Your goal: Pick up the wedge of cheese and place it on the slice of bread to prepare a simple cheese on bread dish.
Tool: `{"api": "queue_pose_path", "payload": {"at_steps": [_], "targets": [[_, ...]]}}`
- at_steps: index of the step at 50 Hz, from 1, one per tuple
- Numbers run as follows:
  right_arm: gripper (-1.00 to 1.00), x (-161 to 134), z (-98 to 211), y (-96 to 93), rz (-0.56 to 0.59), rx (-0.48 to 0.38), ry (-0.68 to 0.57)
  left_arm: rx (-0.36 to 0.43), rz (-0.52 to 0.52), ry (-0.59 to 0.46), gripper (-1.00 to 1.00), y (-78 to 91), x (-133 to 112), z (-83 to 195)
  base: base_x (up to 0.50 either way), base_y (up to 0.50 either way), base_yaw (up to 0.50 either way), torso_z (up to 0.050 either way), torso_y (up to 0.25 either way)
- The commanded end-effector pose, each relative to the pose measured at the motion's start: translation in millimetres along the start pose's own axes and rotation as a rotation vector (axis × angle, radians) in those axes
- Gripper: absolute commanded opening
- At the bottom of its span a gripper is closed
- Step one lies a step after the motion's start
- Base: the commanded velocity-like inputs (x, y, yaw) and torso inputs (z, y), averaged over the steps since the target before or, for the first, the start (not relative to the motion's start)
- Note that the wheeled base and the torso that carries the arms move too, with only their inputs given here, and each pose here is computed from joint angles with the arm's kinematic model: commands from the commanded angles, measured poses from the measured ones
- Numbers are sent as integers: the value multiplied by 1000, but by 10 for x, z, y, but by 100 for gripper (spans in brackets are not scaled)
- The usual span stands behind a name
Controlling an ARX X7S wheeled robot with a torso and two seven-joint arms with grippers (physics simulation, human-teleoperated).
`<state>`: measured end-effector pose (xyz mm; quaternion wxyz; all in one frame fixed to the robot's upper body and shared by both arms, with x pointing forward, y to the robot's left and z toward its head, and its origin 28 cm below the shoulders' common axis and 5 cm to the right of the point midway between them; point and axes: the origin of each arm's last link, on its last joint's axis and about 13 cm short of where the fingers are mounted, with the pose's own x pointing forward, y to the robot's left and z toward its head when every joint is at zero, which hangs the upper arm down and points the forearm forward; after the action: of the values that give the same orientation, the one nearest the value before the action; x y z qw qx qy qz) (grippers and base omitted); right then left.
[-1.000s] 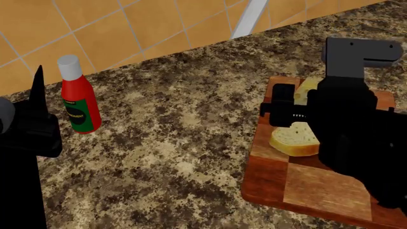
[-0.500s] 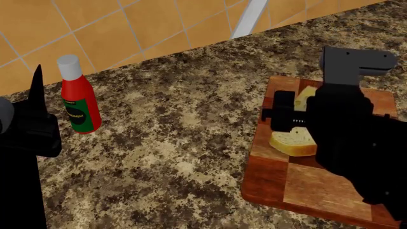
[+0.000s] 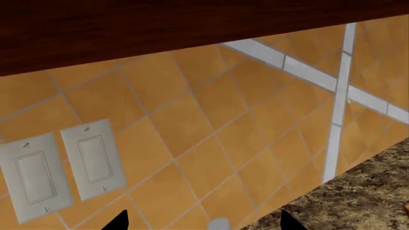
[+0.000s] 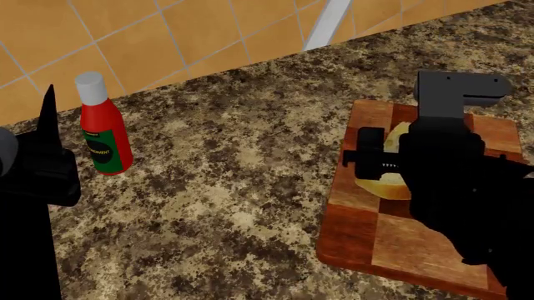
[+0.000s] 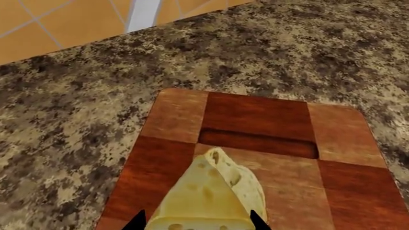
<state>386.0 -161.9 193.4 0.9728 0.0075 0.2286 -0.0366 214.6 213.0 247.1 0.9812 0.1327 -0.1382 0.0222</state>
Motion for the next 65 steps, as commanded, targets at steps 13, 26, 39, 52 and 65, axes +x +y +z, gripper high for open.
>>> {"api": "queue_pose_path", "payload": {"at_steps": [13, 26, 39, 52, 65], "targets": [[100, -104, -17, 25, 40, -32, 7, 1, 2, -1, 100, 2, -1, 0, 0, 0, 0, 0, 0], [100, -1376, 631, 20, 106, -28, -343, 0, 0, 1, 100, 2, -2, 2, 0, 0, 0, 0, 0], [100, -2407, 622, -40, 116, -61, -583, 1, 0, 6, 100, 4, 2, -2, 0, 0, 0, 0, 0], [100, -2788, -44, 85, 213, -173, -706, 2, 5, 3, 100, 3, -2, -1, 0, 0, 0, 0, 0], [100, -2869, -228, 157, 287, -192, -745, 3, 11, -2, 100, 3, -4, 0, 0, 0, 0, 0, 0]]}}
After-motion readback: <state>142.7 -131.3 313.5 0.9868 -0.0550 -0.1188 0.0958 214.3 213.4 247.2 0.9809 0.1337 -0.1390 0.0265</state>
